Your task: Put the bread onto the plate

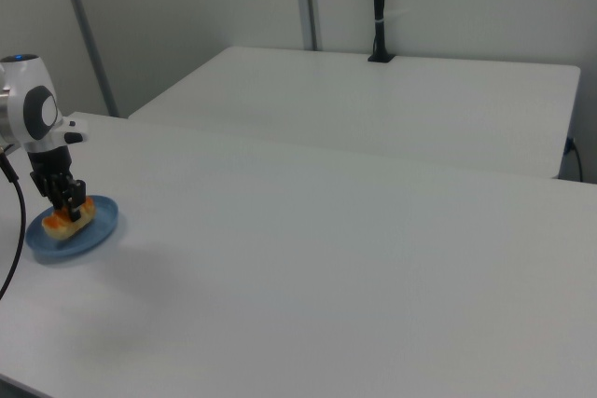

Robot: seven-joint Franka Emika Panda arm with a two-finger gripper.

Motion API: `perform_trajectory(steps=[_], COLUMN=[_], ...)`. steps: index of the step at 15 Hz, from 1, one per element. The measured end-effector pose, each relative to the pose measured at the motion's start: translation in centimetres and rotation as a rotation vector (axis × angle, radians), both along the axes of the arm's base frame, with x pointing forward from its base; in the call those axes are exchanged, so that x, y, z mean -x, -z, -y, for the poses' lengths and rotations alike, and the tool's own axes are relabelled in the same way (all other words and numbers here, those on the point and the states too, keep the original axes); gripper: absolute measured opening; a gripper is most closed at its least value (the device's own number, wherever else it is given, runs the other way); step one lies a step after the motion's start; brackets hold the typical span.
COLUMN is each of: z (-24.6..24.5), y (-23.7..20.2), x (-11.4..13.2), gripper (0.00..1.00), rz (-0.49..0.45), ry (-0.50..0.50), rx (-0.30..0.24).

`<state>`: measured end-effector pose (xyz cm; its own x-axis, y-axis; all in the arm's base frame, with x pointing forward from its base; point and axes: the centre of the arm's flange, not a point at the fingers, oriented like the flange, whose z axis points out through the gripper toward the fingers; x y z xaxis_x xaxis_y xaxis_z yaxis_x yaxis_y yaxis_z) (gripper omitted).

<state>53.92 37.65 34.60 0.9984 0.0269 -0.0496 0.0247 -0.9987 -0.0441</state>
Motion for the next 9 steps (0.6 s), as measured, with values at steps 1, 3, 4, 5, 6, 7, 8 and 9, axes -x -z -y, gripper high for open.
perform_trajectory(steps=[1, 3, 4, 5, 6, 7, 8, 9], z=[0.0, 0.0, 0.1, 0.3, 0.8, 1.6, 2.8, 4.5], y=[0.1, -0.2, -0.6, -1.3, -2.4, -3.8, -5.4, -7.5], x=[-0.1, -0.3, -0.6, -0.8, -1.1, -1.3, -1.4, -1.6], gripper=[0.59, 0.8, 0.9, 0.98, 1.0, 1.0, 1.0, 1.0], rz=[0.006, 0.017, 0.025, 0.033, 0.031, 0.019, 0.001, -0.016], ry=[-0.005, -0.006, -0.003, 0.002, 0.009, 0.02, 0.036, 0.061], rx=[0.009, 0.009, 0.006, 0.004, 0.014, 0.034, 0.061, 0.093])
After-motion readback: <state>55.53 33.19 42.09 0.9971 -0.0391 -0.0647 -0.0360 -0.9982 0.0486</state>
